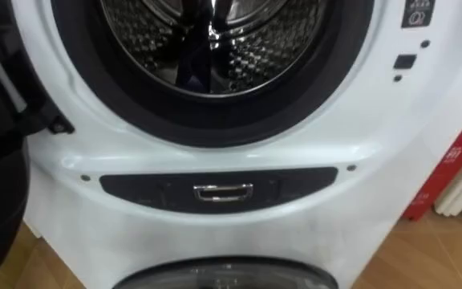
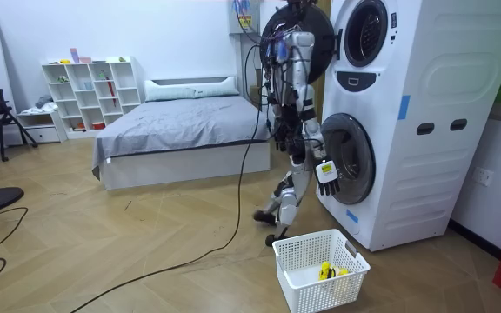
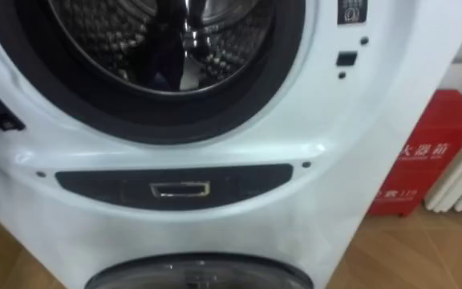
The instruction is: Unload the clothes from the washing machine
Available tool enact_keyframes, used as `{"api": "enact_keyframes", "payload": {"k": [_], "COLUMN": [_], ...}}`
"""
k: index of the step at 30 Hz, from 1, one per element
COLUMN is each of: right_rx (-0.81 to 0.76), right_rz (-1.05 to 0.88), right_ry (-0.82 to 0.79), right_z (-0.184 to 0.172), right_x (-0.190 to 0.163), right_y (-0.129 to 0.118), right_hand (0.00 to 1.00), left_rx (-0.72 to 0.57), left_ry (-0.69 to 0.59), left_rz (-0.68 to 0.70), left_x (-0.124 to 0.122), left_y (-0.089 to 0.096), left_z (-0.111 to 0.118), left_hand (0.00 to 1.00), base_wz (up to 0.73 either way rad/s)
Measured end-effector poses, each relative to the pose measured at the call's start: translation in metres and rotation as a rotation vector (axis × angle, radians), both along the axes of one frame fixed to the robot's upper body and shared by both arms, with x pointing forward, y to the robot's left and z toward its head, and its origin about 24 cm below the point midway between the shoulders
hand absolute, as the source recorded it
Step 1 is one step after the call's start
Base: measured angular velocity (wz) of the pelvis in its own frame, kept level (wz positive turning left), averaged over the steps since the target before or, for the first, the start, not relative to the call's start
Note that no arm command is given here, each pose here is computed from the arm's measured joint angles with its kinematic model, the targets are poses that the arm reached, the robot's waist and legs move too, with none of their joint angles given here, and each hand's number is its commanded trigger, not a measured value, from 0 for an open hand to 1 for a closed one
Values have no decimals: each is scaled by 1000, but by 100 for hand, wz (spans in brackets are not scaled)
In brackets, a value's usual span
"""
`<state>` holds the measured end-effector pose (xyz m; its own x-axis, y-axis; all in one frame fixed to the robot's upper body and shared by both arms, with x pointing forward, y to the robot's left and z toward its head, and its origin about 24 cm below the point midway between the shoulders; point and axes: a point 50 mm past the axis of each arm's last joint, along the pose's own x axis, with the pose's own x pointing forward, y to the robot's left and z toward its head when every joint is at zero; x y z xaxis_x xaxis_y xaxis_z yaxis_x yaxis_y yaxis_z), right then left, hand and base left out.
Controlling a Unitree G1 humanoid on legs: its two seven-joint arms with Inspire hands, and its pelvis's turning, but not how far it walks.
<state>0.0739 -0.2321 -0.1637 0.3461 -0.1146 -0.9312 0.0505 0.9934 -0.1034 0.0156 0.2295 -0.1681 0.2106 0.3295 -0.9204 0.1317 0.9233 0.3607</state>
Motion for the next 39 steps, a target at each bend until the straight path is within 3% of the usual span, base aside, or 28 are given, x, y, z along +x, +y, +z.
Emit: {"api": "enact_keyframes", "payload": {"k": [6,8,10,12,14,20,24,27,29,39], "right_rx": [-18,-21,-12,22,9,15,36,33,68,76], "right_rz": [-28,-76,-71,-55,-62,-84,-133,-112,-69,-22], "right_ry": [-49,-78,-123,-145,-108,-107,-64,-75,-53,-46], "right_z": [4,7,10,9,6,7,2,2,-1,-2], "right_x": [11,18,35,41,27,21,1,9,2,-2], "right_y": [-4,-9,-4,8,4,-1,-2,1,12,17], "right_hand": [0,0,0,0,0,0,0,0,0,0], "left_rx": [3,-20,-24,-5,-45,-77,-76,-99,-78,-46], "left_ry": [-186,-283,-329,-306,-279,-194,-256,-225,-235,-260], "left_rz": [-33,-105,-129,-140,-147,-96,-117,-70,-15,61], "left_x": [71,111,126,122,111,77,83,69,68,63], "left_y": [4,-8,-9,1,-10,-13,-14,-14,-6,-3], "left_z": [11,19,24,24,18,7,10,6,7,8], "left_hand": [0,0,0,0,0,0,0,0,0,0], "base_wz": [25,49,-3,43,41,21,102,-38,-25,-28]}}
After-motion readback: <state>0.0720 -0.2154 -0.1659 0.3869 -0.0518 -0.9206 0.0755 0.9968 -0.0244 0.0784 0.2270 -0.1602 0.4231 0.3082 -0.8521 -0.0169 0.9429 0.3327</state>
